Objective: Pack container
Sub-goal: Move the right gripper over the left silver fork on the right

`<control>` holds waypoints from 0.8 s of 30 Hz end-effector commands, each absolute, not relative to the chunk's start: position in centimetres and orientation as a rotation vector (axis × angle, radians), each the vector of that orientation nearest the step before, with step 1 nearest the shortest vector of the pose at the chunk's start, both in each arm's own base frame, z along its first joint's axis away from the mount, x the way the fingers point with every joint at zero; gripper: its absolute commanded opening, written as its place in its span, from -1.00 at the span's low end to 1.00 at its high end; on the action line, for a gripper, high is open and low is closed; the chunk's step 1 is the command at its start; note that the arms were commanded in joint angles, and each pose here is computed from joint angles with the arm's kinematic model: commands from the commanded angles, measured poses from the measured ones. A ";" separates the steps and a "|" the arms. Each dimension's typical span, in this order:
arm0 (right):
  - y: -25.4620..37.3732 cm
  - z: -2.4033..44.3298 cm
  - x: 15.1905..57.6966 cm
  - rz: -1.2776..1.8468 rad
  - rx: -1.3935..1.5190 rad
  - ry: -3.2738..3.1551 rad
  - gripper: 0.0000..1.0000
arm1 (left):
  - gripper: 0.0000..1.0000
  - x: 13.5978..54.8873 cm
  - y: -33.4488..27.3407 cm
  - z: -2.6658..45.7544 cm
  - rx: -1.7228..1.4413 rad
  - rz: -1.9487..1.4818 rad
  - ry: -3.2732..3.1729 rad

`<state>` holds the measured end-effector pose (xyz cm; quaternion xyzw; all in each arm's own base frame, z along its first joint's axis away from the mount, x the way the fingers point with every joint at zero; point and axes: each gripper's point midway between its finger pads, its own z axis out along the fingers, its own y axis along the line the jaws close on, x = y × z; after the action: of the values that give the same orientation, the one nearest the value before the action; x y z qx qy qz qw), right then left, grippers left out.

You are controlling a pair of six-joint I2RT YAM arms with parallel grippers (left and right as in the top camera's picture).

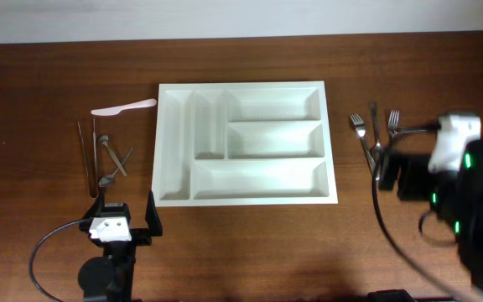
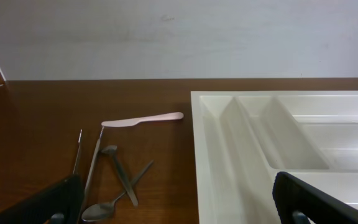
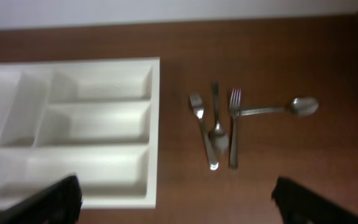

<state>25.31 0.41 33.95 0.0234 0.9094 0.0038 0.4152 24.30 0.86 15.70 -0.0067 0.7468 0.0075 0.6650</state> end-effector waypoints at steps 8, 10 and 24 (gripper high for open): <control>-1.1 32.0 30.7 -0.047 0.105 2.452 0.98 | 0.99 24.3 0.6 15.6 0.011 0.015 1.682; -2.4 31.1 31.8 -0.071 0.134 2.473 0.98 | 0.99 24.3 0.6 15.6 0.011 0.015 1.682; -5.2 19.4 37.8 0.038 0.172 2.792 0.86 | 0.99 24.3 0.6 15.6 0.011 0.015 1.682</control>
<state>36.77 -5.87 21.22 0.0768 0.9778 -0.0114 0.1946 24.30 0.83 15.70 -0.0062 0.7468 0.0067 0.6650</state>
